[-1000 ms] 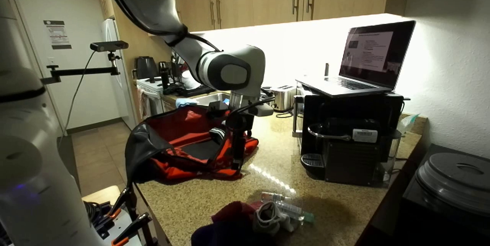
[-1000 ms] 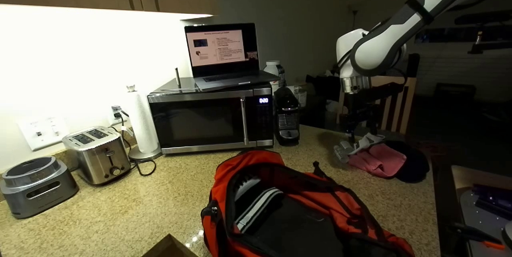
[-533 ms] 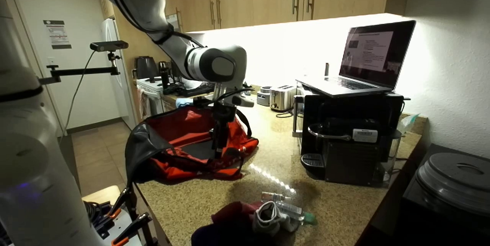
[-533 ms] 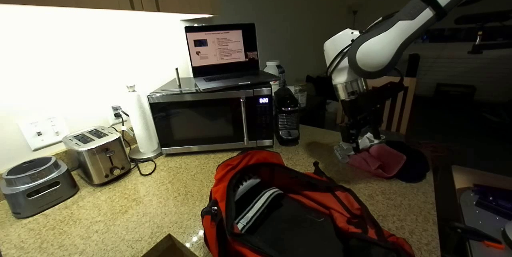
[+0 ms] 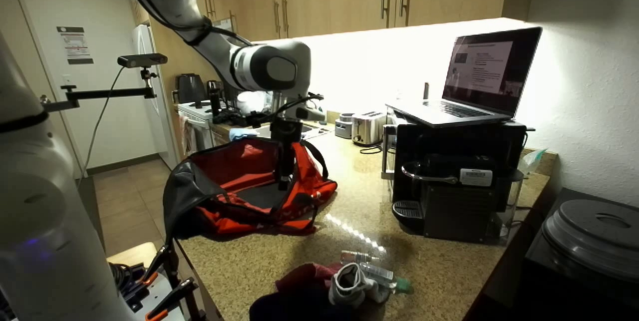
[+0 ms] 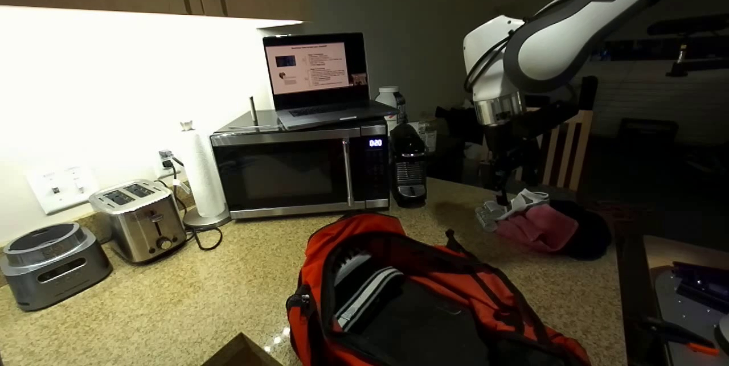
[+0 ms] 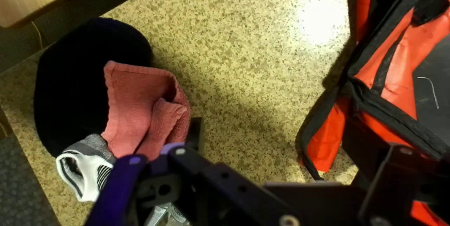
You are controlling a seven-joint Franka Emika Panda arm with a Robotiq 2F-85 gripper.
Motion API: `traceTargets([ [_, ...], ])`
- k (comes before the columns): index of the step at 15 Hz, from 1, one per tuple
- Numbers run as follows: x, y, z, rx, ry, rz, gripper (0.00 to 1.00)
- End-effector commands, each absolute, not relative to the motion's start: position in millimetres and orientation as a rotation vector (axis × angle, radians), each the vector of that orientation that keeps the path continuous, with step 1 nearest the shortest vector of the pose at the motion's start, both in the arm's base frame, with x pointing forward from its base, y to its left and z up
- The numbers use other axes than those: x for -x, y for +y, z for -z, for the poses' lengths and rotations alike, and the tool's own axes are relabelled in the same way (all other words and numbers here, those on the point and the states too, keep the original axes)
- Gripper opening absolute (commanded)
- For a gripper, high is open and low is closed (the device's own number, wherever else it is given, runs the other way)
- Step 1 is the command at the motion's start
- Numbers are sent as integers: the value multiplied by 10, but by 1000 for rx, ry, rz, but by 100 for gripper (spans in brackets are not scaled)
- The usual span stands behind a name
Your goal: Remove the bottle out of the bag
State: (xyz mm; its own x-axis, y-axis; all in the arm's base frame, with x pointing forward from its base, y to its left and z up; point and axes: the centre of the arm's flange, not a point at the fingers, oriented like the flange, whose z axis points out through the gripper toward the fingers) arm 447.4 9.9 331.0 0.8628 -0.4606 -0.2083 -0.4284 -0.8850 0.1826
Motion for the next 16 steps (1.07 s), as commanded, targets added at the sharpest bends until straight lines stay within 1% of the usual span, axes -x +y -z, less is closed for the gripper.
traceTargets([
  [1, -4391, 133, -3609, -2906, -713, 315, 100],
  [8, -4460, 221, -4132, -3000, -620, 94, 100],
  [9, -4515, 218, -4006, -2969, -668, 145, 100],
  [16, -4525, 220, -4016, -2970, -667, 142, 100],
])
